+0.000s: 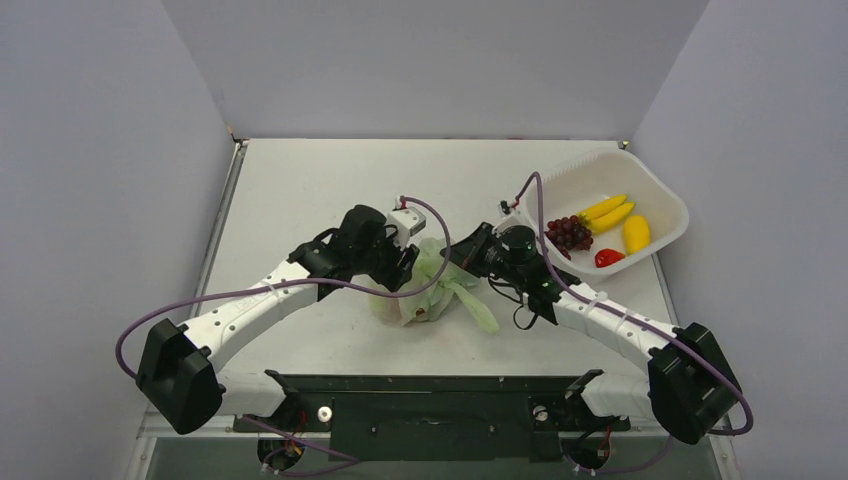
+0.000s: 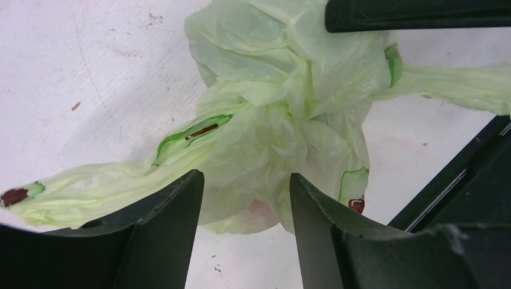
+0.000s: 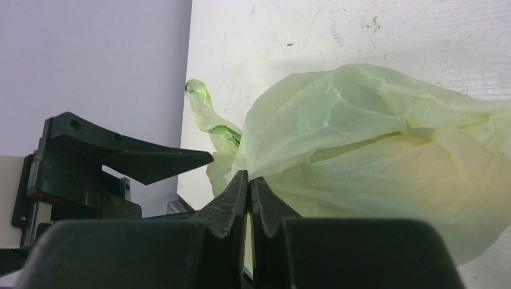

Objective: Take the fake fruits out of the plastic bag
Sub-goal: Untie the plastic bag at the center of the board.

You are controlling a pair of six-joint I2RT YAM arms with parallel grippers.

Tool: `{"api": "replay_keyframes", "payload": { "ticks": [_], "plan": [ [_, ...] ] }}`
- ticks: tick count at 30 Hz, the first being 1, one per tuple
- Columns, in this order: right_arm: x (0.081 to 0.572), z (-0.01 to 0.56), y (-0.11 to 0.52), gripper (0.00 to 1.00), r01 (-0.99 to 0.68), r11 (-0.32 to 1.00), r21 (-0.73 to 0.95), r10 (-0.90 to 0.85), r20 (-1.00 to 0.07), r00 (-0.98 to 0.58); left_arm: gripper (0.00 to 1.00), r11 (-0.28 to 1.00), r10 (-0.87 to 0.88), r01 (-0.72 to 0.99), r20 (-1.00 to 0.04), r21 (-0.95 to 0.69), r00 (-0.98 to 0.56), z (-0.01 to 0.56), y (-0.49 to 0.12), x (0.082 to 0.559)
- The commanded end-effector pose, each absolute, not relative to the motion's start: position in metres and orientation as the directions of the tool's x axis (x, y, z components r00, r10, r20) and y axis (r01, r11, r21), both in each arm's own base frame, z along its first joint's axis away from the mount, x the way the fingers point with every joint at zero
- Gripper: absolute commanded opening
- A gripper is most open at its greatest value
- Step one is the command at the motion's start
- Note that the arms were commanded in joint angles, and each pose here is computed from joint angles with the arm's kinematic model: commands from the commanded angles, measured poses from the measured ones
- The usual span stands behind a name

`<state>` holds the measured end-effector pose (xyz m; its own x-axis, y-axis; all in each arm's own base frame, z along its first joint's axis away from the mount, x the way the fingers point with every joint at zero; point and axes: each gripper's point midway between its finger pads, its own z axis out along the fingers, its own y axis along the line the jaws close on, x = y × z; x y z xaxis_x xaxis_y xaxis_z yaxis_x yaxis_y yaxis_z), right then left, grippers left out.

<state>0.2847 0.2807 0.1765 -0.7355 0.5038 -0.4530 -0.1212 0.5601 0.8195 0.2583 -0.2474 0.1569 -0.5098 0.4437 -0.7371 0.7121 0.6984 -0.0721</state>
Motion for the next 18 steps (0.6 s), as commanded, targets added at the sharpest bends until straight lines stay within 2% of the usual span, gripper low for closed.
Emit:
{"api": "replay_keyframes", "payload": {
  "ticks": [1,14,16,18],
  "plan": [
    [0.278,0.192,0.278,0.0,-0.182,0.53,0.828,0.503,-0.48,-0.719,0.53,0.709,0.425,0.703,-0.765,-0.051,-0.484,0.169,-0.25,0.268],
    [0.273,0.203,0.29,0.0,-0.211,0.485,0.849,0.503,-0.468,-0.727,0.58,0.644,0.476,0.756,-0.713,-0.116,-0.514,0.149,-0.271,0.253],
    [0.271,0.204,0.292,0.0,-0.217,0.483,0.849,0.496,-0.469,-0.73,0.57,0.642,0.483,0.758,-0.709,-0.113,-0.514,0.147,-0.272,0.252],
    [0.27,0.204,0.293,0.0,-0.22,0.486,0.846,0.49,-0.473,-0.732,0.49,0.656,0.489,0.75,-0.706,-0.09,-0.512,0.146,-0.27,0.254]
  ]
}}
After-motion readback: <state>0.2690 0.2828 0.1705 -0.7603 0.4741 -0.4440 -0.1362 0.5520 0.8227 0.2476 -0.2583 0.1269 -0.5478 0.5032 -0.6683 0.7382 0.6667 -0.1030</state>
